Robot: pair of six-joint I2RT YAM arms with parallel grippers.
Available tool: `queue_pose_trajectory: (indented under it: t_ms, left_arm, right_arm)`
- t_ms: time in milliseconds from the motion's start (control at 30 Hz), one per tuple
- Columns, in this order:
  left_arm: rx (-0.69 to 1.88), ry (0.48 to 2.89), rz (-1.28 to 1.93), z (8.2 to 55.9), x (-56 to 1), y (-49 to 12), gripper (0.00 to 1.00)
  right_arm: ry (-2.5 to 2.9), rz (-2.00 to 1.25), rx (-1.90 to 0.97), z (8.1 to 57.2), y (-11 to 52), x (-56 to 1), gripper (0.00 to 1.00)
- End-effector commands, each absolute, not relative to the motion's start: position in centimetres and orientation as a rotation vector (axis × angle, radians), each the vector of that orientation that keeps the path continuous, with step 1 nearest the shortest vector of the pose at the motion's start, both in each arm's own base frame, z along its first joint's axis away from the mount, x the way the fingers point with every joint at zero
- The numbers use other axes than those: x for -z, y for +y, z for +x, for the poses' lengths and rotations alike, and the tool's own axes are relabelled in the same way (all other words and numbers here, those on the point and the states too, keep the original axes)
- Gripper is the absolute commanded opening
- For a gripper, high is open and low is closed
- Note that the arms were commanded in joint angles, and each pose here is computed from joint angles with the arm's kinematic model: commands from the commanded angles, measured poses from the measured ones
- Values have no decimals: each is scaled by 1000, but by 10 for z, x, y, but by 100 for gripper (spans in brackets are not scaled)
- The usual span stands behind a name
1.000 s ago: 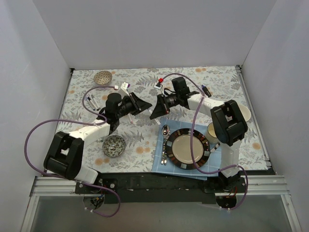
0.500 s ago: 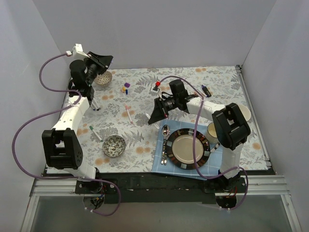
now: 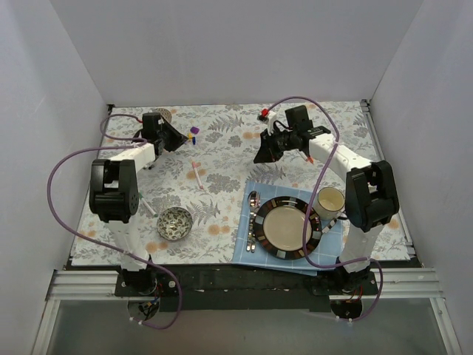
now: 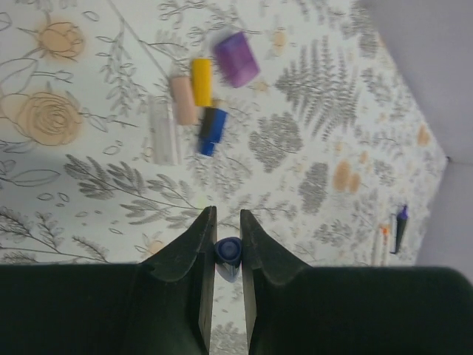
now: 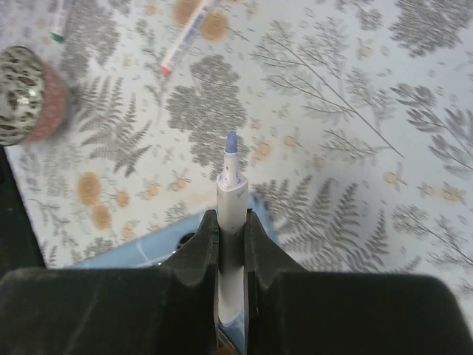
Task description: Open the pen caps
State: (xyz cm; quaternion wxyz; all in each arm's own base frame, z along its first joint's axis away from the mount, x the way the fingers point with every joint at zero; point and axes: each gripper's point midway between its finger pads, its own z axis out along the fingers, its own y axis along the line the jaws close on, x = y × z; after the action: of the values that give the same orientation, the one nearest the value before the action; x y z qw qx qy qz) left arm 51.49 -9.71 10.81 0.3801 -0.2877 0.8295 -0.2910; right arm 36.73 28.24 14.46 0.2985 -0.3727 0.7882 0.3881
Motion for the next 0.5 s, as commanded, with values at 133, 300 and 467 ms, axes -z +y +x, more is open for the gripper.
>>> queue_pose_trajectory:
  t_ms: [133, 300, 467]
  left_arm:
    - [492, 2208, -805, 535, -65, -67, 7]
    - [430, 2230, -812, 541, -53, -60, 17]
    - [397, 2247, -805, 545, -47, -57, 36]
  right_arm:
    - [2155, -932, -781, 409, 229, -132, 1]
    - [2166, -918, -770, 413, 222, -128, 1]
    - [2181, -910, -729, 419, 215, -123, 1]
